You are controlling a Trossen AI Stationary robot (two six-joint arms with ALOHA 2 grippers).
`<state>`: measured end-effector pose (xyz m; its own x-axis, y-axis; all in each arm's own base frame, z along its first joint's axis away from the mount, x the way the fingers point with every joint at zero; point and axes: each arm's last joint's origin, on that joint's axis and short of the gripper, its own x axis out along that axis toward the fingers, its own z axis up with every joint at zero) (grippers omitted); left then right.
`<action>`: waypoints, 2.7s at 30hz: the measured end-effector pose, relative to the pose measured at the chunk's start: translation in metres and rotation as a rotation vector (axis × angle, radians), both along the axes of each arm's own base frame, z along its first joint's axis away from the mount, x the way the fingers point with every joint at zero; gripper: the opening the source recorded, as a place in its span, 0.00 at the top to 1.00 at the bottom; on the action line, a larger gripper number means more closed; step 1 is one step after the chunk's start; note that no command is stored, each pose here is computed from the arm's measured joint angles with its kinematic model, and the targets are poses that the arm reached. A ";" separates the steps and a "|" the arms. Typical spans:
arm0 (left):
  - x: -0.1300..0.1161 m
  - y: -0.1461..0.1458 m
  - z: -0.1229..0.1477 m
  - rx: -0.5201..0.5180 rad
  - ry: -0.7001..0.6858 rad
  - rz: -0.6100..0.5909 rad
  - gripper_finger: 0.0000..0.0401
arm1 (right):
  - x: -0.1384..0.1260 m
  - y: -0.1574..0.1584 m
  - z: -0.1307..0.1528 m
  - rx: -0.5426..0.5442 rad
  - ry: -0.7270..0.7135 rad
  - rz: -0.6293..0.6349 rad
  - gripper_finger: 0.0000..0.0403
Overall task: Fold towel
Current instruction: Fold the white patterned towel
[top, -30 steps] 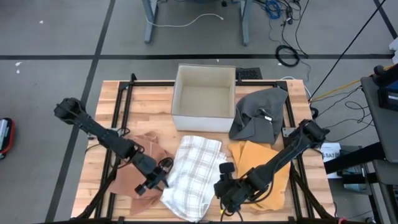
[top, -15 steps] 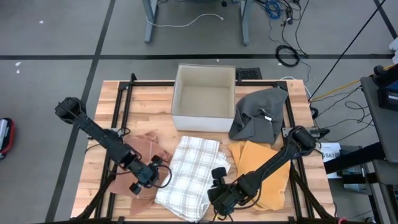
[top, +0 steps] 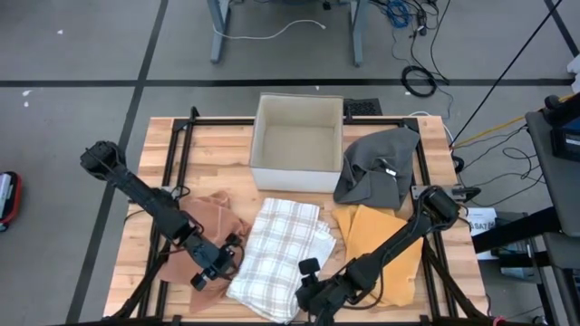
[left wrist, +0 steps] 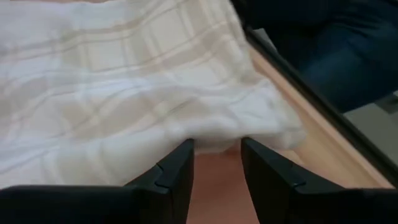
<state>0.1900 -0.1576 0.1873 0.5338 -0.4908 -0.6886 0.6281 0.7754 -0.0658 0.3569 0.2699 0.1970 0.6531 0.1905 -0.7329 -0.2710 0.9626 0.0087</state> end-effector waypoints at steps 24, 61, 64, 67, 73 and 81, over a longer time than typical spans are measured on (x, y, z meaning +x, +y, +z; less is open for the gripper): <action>0.004 -0.029 0.012 -0.082 -0.272 -0.017 0.65 | 0.009 0.020 -0.030 0.032 -0.063 0.038 0.67; 0.065 -0.055 -0.029 -0.126 -0.335 0.003 0.65 | 0.026 0.021 -0.039 -0.153 -0.204 0.139 0.98; 0.065 -0.055 -0.027 -0.135 -0.347 0.006 0.65 | 0.030 0.020 -0.033 -0.155 -0.216 0.129 0.99; 0.065 -0.056 -0.026 -0.135 -0.362 0.020 0.65 | 0.040 0.013 -0.024 -0.161 -0.241 0.082 0.99; 0.063 -0.058 -0.025 -0.076 -0.417 0.167 0.65 | 0.061 -0.016 -0.009 -0.210 -0.183 -0.012 1.00; 0.058 -0.061 -0.025 -0.084 -0.423 0.372 0.65 | 0.067 -0.037 -0.002 -0.204 -0.069 -0.094 1.00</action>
